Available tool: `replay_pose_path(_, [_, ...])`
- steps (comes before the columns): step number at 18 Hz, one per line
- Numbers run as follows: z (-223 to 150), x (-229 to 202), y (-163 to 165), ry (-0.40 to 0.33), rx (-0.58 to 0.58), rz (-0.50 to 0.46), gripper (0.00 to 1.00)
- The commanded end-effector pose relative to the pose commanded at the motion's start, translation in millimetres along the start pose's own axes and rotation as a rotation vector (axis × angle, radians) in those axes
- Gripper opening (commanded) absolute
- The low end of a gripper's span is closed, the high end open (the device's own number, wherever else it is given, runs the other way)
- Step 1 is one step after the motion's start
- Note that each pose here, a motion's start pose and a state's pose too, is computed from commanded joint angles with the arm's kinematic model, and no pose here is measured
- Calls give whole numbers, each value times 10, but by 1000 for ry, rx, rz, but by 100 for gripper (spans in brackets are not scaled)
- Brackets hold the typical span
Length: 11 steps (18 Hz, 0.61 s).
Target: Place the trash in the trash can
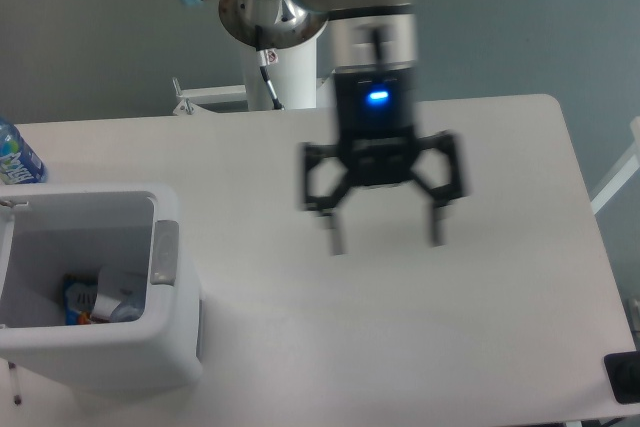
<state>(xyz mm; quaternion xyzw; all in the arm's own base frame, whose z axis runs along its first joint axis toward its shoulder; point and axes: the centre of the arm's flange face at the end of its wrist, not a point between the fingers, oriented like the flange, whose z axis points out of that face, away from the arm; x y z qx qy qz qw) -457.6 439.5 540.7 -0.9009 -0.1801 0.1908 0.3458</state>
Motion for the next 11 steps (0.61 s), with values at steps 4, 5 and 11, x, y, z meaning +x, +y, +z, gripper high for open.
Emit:
replay_pose_path(4, [-175,-404,406,-53,-91,159,100])
replay_pose_path(5, [-200,-472,463,-44,-115,193,100])
replay_pose_path(11, [-460,-802,752,-9,-236,341,100])
